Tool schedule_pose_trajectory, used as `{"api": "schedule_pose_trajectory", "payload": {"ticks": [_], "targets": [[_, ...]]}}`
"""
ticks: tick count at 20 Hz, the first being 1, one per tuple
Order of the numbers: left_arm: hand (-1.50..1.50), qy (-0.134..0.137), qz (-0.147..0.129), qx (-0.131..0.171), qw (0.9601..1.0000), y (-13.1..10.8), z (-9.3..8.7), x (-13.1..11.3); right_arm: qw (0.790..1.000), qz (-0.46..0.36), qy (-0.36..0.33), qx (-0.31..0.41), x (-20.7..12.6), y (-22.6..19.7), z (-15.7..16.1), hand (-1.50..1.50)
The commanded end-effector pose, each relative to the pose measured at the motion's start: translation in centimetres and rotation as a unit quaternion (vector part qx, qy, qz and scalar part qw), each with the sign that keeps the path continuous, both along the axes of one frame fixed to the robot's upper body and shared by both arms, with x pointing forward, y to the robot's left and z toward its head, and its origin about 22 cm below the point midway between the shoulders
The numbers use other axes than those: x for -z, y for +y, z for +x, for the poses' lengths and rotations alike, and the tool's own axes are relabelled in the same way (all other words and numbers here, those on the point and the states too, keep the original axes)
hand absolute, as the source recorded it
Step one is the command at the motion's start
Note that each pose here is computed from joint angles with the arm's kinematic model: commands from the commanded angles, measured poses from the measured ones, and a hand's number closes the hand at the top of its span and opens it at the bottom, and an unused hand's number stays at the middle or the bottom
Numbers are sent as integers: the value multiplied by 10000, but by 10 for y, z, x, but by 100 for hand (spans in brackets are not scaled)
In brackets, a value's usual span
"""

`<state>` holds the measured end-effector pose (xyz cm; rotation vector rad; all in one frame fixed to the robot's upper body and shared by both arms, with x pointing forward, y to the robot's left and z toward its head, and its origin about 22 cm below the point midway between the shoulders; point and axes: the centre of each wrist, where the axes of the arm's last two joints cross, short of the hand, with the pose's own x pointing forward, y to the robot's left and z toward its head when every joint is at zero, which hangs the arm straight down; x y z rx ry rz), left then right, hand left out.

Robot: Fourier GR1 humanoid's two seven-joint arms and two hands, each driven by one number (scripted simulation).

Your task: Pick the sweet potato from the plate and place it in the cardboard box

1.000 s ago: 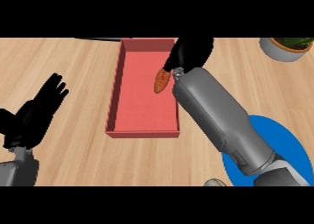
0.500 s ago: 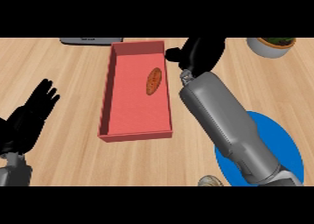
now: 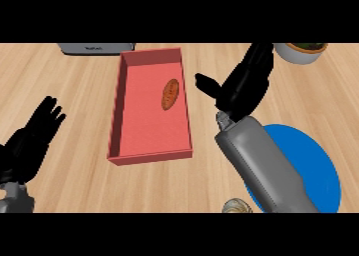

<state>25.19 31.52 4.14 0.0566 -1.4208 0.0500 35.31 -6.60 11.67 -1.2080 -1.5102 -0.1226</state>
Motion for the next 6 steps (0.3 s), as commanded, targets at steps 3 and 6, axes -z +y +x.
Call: {"api": "schedule_pose_trajectory", "payload": {"ticks": [3,6], "targets": [[0,-1,4,-67,10000,5,2,-9,9943,1011,79,345,19,2,-53,-150],[0,38,52,-86,9999,1,-11,3,9945,952,22,441,20,-6,-75,-150]]}}
